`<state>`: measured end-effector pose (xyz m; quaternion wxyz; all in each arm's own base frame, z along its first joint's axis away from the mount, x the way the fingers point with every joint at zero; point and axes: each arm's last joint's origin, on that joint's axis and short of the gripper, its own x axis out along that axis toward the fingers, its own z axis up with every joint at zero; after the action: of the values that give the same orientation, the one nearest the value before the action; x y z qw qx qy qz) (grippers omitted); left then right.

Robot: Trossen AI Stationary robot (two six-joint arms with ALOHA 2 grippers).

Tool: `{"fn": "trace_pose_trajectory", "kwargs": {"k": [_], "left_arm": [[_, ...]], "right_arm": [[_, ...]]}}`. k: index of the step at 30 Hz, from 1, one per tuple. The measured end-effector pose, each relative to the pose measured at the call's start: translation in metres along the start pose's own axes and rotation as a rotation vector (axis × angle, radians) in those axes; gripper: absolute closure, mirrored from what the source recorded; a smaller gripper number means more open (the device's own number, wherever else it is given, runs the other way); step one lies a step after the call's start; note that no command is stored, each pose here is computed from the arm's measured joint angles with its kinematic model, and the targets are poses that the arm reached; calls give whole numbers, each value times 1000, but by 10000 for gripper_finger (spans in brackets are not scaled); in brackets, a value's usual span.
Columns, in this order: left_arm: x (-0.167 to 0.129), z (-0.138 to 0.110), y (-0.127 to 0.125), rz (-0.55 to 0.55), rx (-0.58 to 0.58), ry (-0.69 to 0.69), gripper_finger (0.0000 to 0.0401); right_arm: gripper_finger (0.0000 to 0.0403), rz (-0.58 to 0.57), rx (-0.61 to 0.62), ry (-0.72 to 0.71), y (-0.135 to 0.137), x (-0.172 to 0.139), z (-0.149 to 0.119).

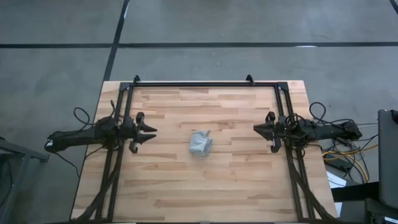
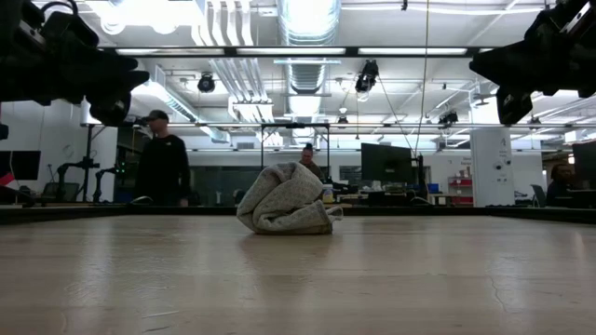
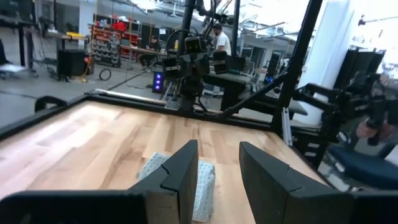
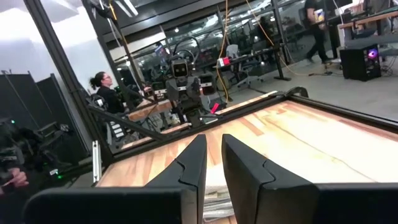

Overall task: Roll towel
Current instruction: Return to Home Position

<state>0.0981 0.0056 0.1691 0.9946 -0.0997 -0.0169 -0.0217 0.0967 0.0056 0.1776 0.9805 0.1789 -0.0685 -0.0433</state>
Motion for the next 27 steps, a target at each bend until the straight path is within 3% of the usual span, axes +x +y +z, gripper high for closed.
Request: {"fn": "trace_pose_trajectory", "kwargs": {"k": [5, 27], "left_arm": [[0, 0, 0, 0, -66, 1, 279], [0, 0, 0, 1, -62, 1, 279]], "right_arm": [[353, 1, 0, 0, 0, 0, 0], [353, 1, 1, 0, 0, 0, 0]]}}
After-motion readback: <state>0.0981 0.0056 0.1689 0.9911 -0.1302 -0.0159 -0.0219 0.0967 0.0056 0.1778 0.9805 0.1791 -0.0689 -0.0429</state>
